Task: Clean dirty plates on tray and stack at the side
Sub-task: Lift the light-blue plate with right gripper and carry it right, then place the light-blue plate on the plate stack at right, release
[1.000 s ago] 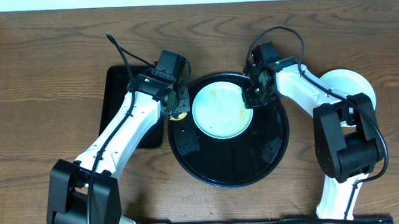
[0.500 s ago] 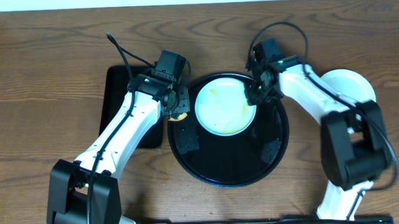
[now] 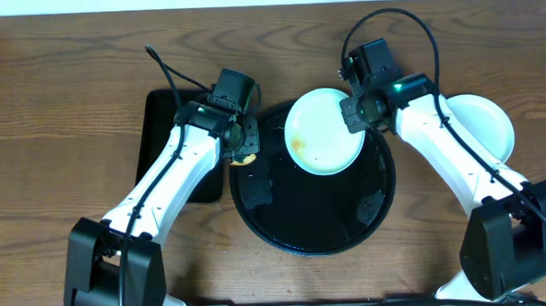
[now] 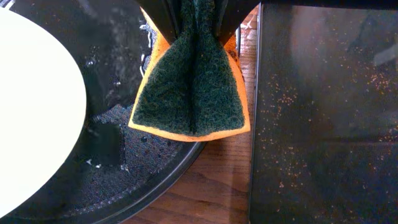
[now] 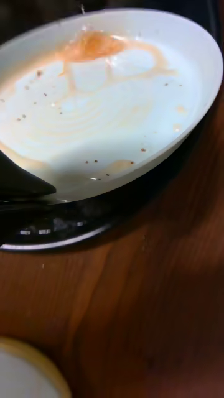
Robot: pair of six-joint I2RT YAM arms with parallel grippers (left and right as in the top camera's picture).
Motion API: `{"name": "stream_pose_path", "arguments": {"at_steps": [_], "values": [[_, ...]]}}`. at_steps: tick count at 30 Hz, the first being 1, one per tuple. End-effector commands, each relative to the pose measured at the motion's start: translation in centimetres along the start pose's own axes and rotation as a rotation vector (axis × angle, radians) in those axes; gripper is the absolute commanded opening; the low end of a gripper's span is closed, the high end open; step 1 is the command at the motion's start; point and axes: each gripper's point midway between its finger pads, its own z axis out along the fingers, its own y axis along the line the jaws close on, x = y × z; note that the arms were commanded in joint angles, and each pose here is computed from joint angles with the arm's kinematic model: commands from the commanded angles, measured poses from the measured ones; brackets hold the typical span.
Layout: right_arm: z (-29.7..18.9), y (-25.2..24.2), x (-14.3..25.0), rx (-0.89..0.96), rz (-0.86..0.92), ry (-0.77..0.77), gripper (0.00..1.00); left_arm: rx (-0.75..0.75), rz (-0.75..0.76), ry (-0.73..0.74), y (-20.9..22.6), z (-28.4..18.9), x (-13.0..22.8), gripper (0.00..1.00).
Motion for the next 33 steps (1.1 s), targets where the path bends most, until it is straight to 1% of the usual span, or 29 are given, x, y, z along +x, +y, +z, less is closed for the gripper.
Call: {"name": "stream_pose_path", "arguments": {"at_steps": [1, 8, 13, 17, 22, 25, 28, 33], "values": [[-1.4, -0.9, -1.0, 0.077, -0.046, -0.047, 0.01, -0.019, 0.009, 0.003, 0.4, 0.2, 0.1, 0.16], [-3.9, -2.3, -2.2, 0.154, -0.07, -0.122, 0.01, -0.019, 0.009, 0.004, 0.4, 0.2, 0.1, 0.16], [-6.4, -1.0, -3.6, 0.161, -0.182, -0.208, 0.01, -0.019, 0.009, 0.004, 0.4, 0.2, 0.1, 0.16], [-8.4, -0.2, -4.1, 0.292, -0.29, -0.244, 0.01, -0.019, 0.009, 0.004, 0.4, 0.2, 0.1, 0.16], [-9.9, 0.9, -4.2, 0.448, -0.352, -0.266, 0.01, -0.019, 0.009, 0.004, 0.4, 0.2, 0.1, 0.16], [-11.1, 1.5, -4.4, 0.538, -0.353, -0.3, 0.01, -0.019, 0.009, 0.004, 0.4, 0.2, 0.1, 0.16], [-12.6, 1.6, -4.5, 0.639, -0.317, -0.341, 0.01, -0.019, 0.009, 0.004, 0.4, 0.2, 0.1, 0.16], [-13.2, 2.4, -4.7, 0.653, -0.312, -0.373, 0.01, -0.019, 0.009, 0.004, 0.4, 0.2, 0.1, 0.16]]}}
